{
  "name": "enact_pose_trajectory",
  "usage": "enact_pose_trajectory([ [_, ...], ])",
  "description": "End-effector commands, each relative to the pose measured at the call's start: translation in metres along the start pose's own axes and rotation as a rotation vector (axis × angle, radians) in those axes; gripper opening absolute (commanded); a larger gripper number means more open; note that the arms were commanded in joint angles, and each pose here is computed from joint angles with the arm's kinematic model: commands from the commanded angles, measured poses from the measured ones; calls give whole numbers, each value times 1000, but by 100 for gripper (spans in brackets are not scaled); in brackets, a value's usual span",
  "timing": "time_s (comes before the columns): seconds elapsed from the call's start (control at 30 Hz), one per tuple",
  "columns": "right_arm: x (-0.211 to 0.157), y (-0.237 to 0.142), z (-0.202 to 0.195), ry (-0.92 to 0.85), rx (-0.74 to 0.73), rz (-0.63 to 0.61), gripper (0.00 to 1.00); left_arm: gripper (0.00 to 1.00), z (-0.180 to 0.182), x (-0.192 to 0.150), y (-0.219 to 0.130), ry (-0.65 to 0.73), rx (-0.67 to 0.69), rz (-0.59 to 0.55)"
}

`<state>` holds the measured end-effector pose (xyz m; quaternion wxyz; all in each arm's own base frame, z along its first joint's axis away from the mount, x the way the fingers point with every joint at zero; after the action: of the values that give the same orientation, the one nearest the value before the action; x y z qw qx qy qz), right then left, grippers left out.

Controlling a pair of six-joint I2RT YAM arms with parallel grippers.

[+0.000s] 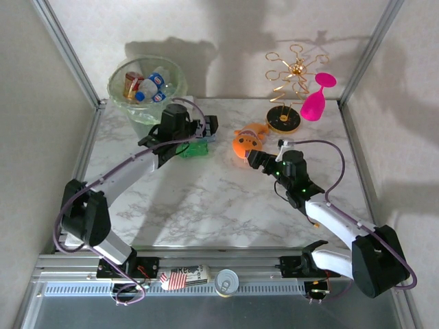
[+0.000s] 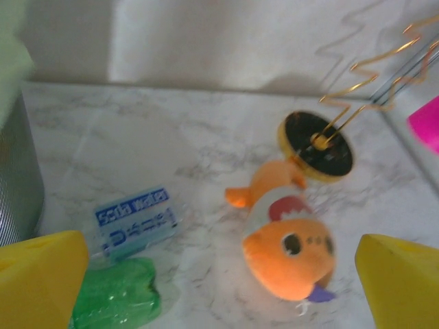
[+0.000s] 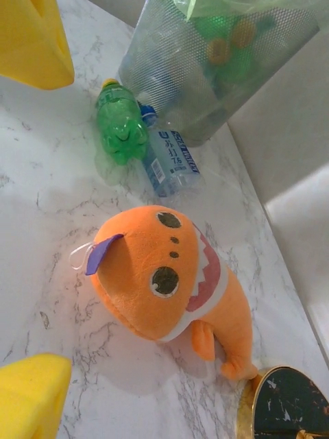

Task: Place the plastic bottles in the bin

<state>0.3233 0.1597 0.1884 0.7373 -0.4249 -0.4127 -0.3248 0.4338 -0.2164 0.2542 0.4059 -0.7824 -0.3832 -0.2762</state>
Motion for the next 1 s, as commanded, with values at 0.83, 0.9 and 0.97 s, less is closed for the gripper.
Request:
enact_pose_trajectory([
  [0.83, -2, -4, 10, -29, 85, 22, 99, 100, 97, -95, 93, 108, 312, 285],
  [0.9, -2, -4, 10, -29, 83, 20, 99, 100, 96, -99, 90, 92, 306, 300],
  [0.97, -3, -4, 9, -28, 83, 19, 99, 100, 94, -104, 87, 70, 289, 324],
])
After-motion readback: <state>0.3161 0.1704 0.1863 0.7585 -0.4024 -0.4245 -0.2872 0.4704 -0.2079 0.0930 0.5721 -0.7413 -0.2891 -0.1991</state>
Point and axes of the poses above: each hand's point on the last joint's axis, 136 mm out from that joint toward the fingers, its own y axis out along the fingers, its own z axis along the line the jaws close on, x = y × z, the point moved 2 cm from there along -y, back along the fingers, and after that the axes turned 14 degrees about -y, right-handed, at the moved point
